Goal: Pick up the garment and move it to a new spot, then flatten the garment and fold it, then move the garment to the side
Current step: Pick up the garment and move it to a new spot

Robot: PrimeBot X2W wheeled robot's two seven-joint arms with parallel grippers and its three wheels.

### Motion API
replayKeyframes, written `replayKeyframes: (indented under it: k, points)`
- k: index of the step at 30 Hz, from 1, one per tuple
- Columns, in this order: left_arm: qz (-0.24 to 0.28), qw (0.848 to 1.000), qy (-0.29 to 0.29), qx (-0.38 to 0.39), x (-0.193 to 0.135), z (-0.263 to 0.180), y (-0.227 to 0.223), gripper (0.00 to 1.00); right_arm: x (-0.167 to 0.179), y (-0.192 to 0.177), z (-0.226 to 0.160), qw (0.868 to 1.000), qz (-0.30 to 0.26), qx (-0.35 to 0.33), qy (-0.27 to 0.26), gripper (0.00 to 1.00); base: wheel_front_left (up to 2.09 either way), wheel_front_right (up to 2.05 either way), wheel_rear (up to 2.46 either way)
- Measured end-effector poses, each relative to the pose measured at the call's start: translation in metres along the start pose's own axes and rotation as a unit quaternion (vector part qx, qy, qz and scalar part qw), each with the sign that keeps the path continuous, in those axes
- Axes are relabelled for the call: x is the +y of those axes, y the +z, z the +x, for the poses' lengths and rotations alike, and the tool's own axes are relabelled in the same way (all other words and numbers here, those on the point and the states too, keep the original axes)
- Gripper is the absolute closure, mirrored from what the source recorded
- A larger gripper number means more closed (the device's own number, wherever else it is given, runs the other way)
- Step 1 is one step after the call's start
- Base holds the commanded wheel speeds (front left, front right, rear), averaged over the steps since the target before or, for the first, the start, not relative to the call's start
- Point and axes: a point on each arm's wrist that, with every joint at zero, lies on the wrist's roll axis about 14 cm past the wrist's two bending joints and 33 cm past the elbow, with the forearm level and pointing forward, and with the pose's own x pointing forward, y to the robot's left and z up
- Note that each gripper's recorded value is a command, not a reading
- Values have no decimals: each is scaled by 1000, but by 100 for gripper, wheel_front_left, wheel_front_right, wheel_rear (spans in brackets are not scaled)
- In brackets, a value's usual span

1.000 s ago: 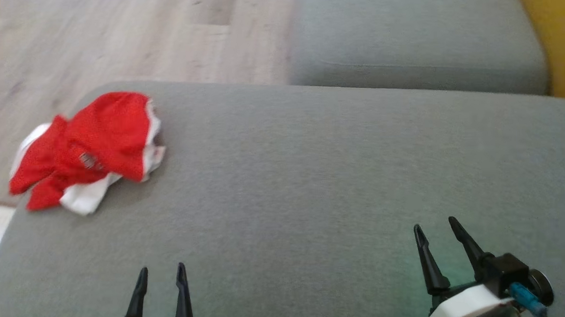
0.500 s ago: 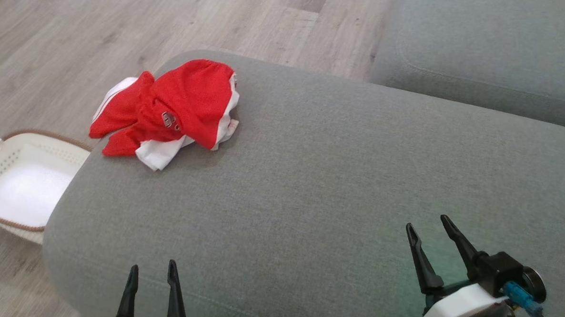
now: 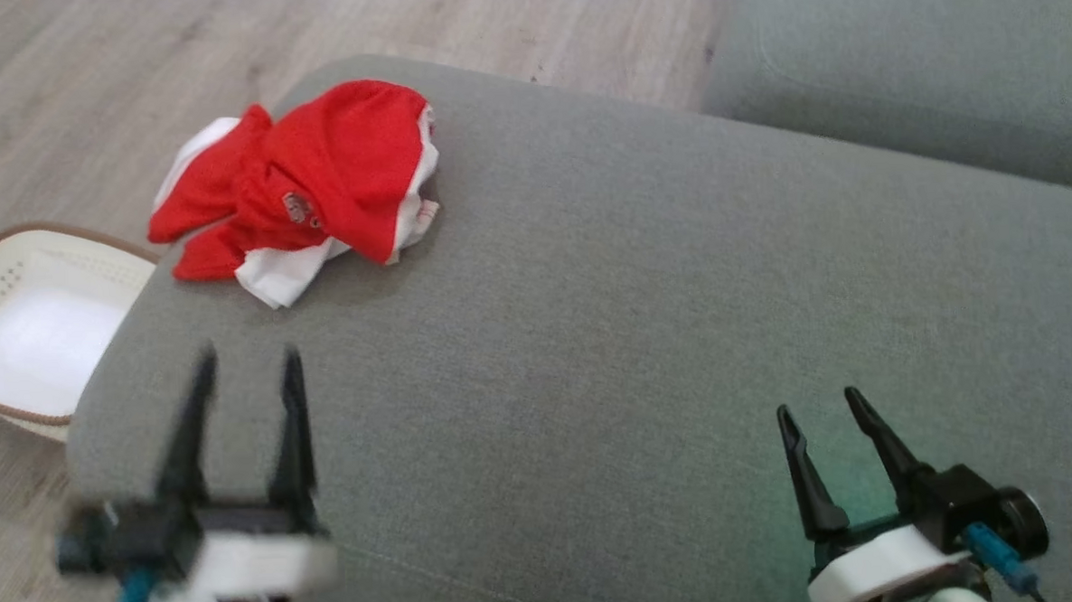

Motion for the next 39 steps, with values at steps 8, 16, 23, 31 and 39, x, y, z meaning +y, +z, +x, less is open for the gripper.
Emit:
replayKeyframes:
  k: [8,16,23,31,39]
  points:
    - [118,987,-50,-95,12,122,116,0,-25,8,23,999,-20,-19,-18,0,0,0,0]
    - [122,991,-58,23,6,237,81,0,-66,2,37,997,-37,-17,-58,0,0,0,0]
    - [149,959,-93,222,-21,264,-60,0,-99,-26,33,995,-39,18,-95,0,0,0,0]
    - [156,910,-112,369,-38,255,-168,0,-121,-54,28,991,-33,52,-121,0,0,0,0]
    - [207,868,-97,440,-17,238,-201,69,-123,-58,28,990,-29,55,-124,0,0,0,0]
